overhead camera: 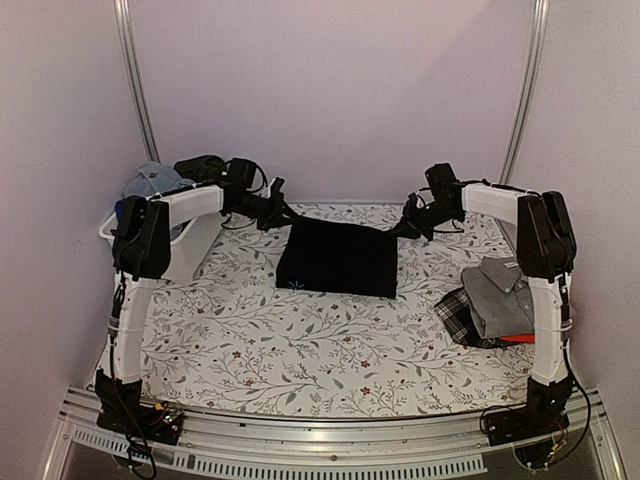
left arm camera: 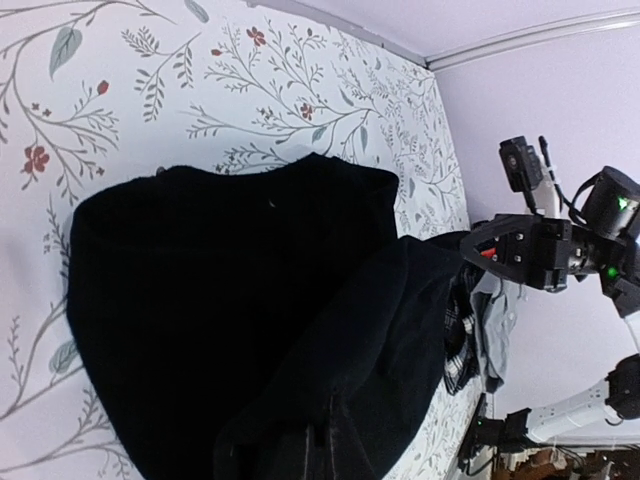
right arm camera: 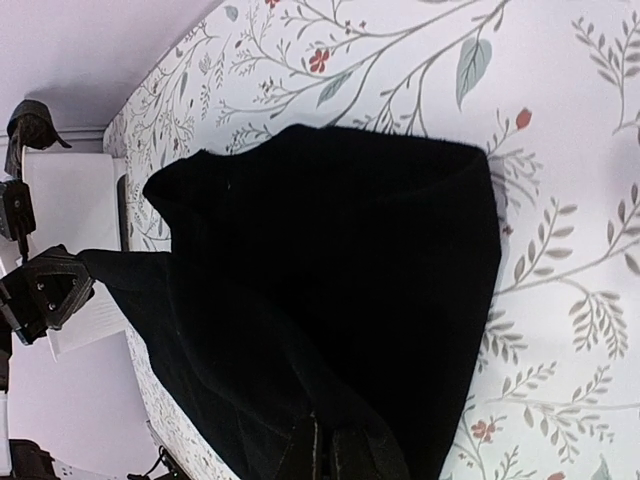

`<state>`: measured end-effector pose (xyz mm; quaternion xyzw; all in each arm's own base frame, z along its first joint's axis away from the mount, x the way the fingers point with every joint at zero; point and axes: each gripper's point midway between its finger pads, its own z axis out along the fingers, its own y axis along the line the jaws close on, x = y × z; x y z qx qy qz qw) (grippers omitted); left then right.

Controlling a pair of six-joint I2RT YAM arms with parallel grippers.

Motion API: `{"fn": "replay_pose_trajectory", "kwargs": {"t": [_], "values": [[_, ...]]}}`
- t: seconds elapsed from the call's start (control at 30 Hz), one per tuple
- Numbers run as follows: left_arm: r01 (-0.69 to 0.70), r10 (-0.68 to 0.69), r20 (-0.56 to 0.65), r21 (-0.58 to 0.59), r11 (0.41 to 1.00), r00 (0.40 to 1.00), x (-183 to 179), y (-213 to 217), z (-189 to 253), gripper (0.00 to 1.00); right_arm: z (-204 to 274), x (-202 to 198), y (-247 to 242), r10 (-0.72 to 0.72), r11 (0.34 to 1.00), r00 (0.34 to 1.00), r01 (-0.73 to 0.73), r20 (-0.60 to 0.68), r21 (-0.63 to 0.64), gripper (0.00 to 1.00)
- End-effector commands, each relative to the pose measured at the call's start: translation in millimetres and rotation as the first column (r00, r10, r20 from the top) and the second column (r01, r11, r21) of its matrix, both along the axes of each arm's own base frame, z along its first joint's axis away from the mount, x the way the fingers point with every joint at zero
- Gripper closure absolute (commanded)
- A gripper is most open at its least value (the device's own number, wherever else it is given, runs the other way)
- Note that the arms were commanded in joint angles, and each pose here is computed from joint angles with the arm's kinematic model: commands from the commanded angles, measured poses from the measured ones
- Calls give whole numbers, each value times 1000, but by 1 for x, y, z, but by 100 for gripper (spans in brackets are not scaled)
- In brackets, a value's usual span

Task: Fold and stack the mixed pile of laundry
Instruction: Fold the 2/3-rectangle-folded T-shirt at the center of the board, then smooth out the square-folded T-shirt at the center of the board.

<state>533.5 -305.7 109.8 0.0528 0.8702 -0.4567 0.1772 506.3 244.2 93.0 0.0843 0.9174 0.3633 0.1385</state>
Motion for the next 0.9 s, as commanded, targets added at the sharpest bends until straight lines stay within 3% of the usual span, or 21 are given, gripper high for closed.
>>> {"fn": "replay_pose_trajectory", "kwargs": {"t": [0.0,0.23,0.47,0.63,0.77,0.87], "values": [[-20,20,-20,-15,1000,1000,22,-1,-36,100,-15,30,-5,5,1000,999,-5,40,3,100],[-6,7,-96,5,1000,995,13,-7,-95,100,-87,32,1,25,1000,998,-25,-59,13,100],[4,7,-200,57,998,980,-61,14,-123,100,-116,-26,13,78,997,985,-82,-151,-16,100],[23,-5,-232,76,997,973,-133,34,-117,100,-106,-104,21,122,992,970,-126,-209,-7,100],[15,0,-217,66,998,976,-160,46,-95,100,-64,-124,24,123,992,979,-124,-160,7,100],[8,3,-189,58,998,982,-158,48,-75,100,-32,-121,28,126,992,986,-123,-111,28,100]]}}
